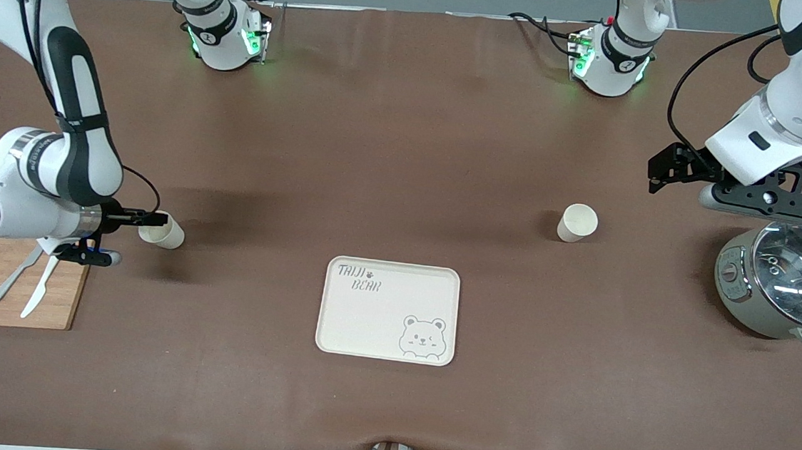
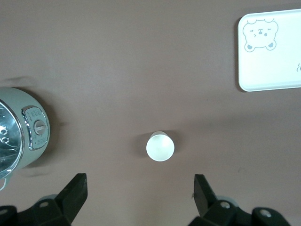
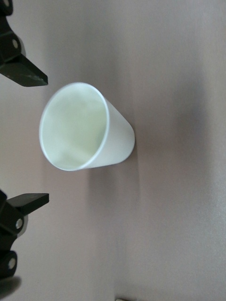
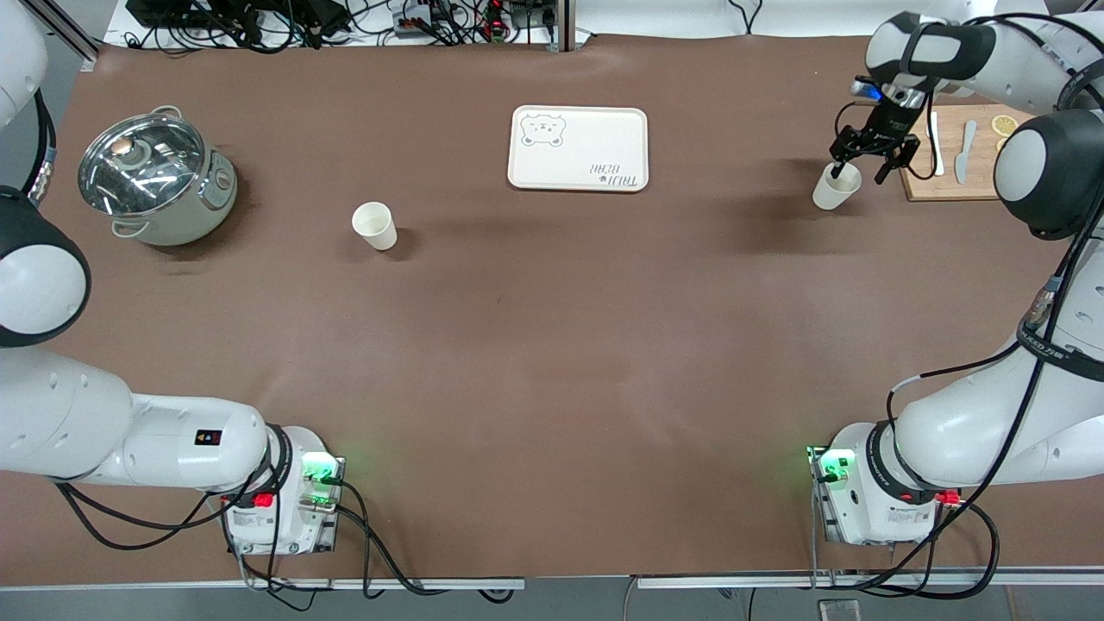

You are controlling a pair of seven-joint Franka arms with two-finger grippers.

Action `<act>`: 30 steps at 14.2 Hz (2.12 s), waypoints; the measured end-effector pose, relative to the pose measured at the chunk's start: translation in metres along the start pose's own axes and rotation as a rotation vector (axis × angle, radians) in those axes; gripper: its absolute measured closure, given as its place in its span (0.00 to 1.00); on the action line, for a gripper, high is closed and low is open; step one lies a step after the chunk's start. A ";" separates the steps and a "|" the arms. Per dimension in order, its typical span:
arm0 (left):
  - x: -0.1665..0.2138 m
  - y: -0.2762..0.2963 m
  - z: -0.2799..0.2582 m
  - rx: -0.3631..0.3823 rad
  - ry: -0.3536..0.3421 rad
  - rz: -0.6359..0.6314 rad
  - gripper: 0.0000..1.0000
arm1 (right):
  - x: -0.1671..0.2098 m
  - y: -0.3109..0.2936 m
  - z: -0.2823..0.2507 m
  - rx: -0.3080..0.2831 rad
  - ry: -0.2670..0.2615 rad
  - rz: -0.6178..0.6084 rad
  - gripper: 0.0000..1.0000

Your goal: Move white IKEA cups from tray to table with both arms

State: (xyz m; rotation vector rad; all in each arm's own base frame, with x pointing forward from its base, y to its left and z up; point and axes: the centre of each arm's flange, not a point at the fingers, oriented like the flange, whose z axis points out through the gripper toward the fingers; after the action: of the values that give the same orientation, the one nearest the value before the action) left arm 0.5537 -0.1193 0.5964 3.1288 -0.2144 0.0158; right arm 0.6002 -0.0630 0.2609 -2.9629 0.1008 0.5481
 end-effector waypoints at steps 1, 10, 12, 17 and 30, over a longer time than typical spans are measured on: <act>0.000 0.001 0.000 0.000 0.000 0.001 0.00 | 0.002 0.000 -0.008 -0.012 0.006 -0.007 0.00; 0.004 0.004 0.008 -0.002 -0.012 0.002 0.00 | 0.001 -0.015 -0.122 -0.051 -0.040 -0.045 0.00; 0.005 0.005 0.007 -0.002 -0.006 0.003 0.00 | -0.001 -0.011 -0.142 -0.049 -0.035 -0.040 0.00; 0.005 0.007 0.007 -0.003 -0.002 0.006 0.00 | -0.023 -0.023 -0.207 -0.051 0.005 -0.058 0.00; 0.006 0.011 0.002 -0.004 0.010 0.013 0.00 | -0.114 -0.063 -0.318 -0.112 0.183 -0.128 0.00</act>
State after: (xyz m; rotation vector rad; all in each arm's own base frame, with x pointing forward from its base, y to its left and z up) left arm 0.5581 -0.1308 0.5943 3.1221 -0.2342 0.0310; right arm 0.6114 -0.0388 0.6033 -3.0942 -0.1055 0.2750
